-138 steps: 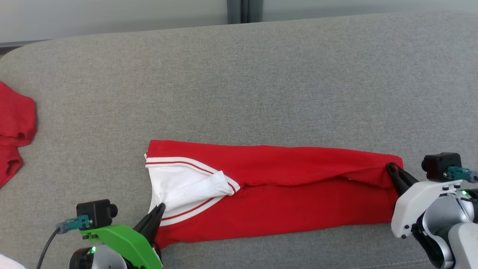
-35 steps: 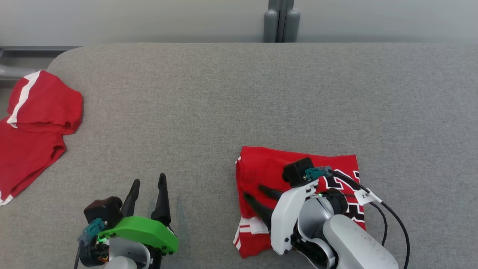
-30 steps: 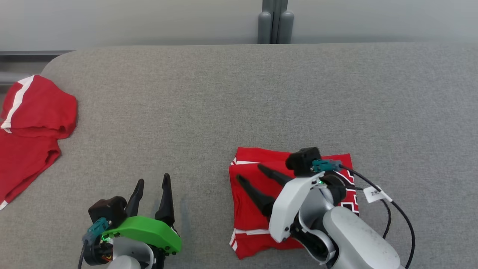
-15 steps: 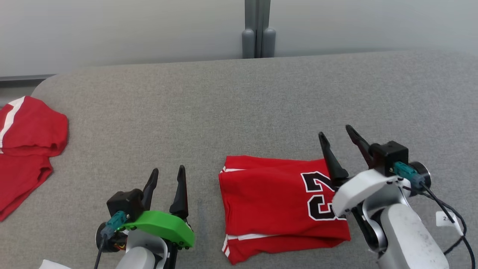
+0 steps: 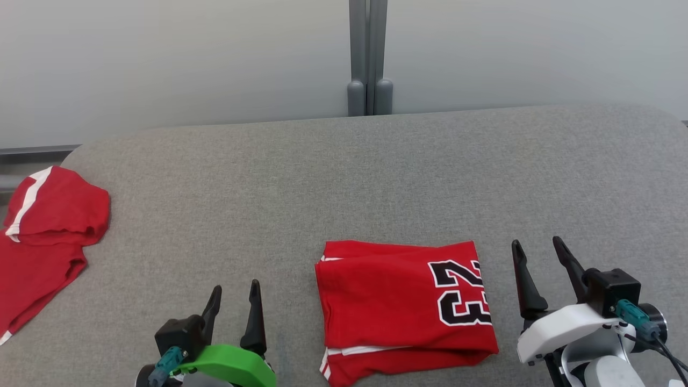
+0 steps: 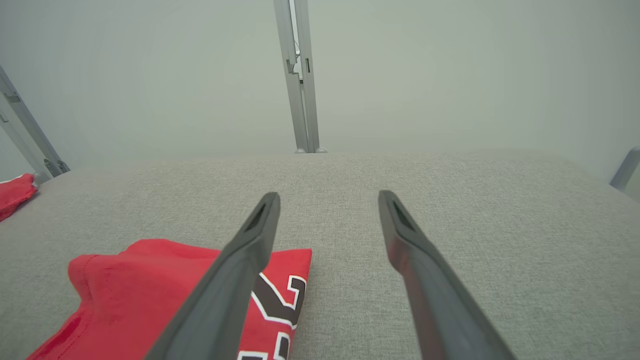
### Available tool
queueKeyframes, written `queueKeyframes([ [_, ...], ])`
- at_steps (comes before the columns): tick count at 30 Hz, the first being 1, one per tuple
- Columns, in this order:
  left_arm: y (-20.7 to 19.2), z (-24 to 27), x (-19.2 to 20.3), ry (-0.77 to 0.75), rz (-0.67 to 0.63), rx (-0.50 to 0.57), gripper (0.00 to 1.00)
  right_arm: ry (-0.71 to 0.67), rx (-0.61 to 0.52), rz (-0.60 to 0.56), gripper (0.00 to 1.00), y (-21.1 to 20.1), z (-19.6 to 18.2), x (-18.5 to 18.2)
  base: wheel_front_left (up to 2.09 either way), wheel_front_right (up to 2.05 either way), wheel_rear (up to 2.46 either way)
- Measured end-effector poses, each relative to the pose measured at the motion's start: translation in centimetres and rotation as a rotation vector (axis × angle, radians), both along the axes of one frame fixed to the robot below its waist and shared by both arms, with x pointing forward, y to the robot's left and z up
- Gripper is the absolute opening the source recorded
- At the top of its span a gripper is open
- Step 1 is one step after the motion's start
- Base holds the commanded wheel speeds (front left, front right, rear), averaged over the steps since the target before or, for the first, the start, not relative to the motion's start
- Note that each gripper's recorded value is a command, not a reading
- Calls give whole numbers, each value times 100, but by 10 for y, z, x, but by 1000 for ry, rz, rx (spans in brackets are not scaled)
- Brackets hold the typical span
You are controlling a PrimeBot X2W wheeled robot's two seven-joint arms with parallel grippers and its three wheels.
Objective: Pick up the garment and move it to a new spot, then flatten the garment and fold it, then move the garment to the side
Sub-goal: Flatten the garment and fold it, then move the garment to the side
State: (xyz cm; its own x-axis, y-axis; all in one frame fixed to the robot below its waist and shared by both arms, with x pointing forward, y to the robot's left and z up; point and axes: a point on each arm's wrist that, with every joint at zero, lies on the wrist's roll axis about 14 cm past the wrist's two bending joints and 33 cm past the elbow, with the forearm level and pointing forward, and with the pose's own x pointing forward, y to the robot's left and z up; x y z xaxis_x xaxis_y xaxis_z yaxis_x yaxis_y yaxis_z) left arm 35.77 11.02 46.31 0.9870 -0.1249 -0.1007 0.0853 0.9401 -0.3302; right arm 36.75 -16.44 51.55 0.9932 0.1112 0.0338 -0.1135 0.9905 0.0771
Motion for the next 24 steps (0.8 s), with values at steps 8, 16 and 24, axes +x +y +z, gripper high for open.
queueKeyframes([
  [8,2,9,-3,-40,12,24,100,-11,76,8,100,4,1,-7,0,0,0],
  [16,4,13,-2,-53,20,27,100,8,86,17,100,8,-4,-9,0,0,0],
  [24,4,9,-3,-41,20,28,100,27,84,15,100,7,-7,-9,0,0,0],
])
